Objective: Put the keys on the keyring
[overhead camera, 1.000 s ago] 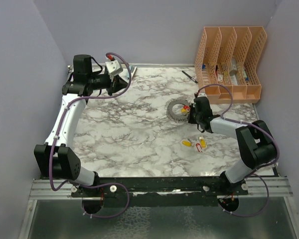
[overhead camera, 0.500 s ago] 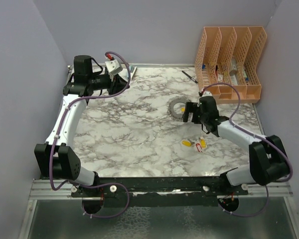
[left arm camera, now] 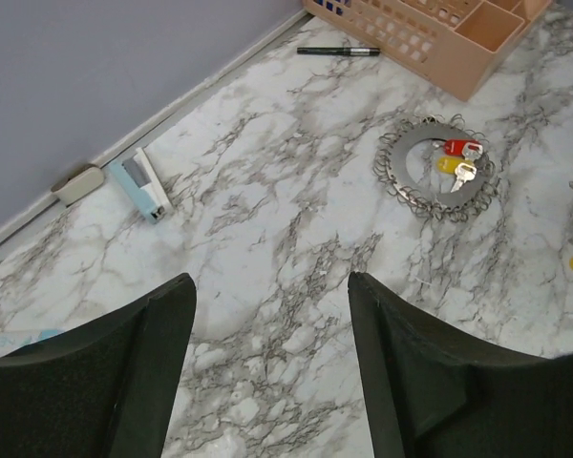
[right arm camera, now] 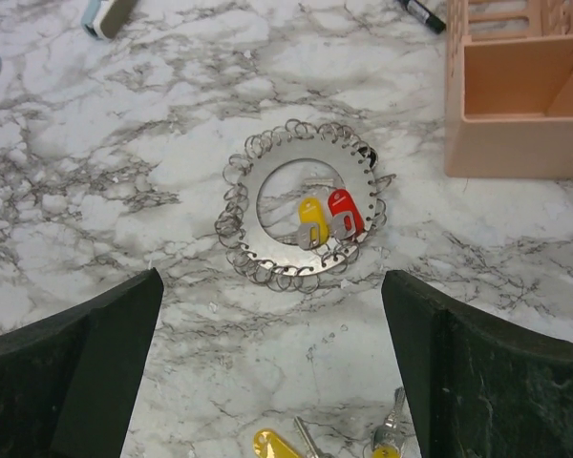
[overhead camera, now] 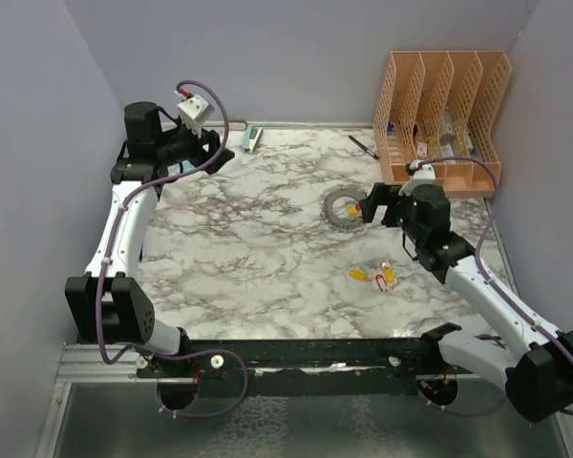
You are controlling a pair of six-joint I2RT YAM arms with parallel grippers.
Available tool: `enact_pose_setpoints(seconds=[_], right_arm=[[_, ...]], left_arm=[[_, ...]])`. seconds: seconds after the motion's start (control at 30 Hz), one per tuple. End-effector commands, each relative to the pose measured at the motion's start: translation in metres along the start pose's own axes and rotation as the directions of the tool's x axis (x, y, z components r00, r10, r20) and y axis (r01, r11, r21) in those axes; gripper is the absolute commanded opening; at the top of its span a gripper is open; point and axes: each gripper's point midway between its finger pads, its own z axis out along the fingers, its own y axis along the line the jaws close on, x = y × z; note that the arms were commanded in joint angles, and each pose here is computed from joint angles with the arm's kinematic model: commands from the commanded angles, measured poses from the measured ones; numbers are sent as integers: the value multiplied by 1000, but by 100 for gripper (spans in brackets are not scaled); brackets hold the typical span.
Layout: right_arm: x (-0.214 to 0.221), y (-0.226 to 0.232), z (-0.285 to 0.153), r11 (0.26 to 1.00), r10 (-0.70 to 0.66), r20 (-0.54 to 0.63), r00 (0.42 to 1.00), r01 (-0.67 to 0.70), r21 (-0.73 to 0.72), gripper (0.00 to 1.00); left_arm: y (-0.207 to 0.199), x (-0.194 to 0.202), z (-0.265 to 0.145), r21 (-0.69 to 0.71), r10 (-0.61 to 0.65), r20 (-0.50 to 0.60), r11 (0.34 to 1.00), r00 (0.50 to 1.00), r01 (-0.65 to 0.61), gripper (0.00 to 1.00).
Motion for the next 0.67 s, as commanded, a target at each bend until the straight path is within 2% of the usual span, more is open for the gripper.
enact_pose_setpoints(seconds=[0.0, 0.1, 0.13, 0.17, 0.23, 0.3, 0.47, 0.63], right_arm=[[-20, 21, -15, 991, -55, 100, 993, 67, -112, 100], [-18, 29, -13, 989, -32, 44, 999, 38, -141, 100], [-16, 28, -11, 991, -34, 19, 999, 37, -127, 100], [-15, 23, -8, 996, -24, -5, 1000, 23, -91, 100], [-12, 11, -4, 1000, -7, -45, 999, 7, -8, 100], [-10, 10, -3, 1000, -30, -60, 998, 30, -6, 100], [-26, 16, -11, 995, -78, 27, 997, 79, -54, 100], [-29, 13, -14, 996, -74, 41, 996, 76, -39, 100]], left_arm=[[22, -4, -14, -119, -50, 24, 992, 998, 52, 68], [28, -1, -18, -138, -71, 29, 988, 997, 74, 71], [30, 0, -20, -143, -75, 30, 987, 997, 78, 86], [31, 0, -21, -146, -80, 30, 986, 996, 84, 89], [32, 1, -22, -146, -85, 33, 985, 996, 89, 89], [32, 1, -23, -147, -85, 35, 985, 996, 90, 89], [33, 1, -26, -153, -77, 38, 985, 996, 82, 90], [33, -1, -27, -149, -64, 40, 986, 997, 69, 90]])
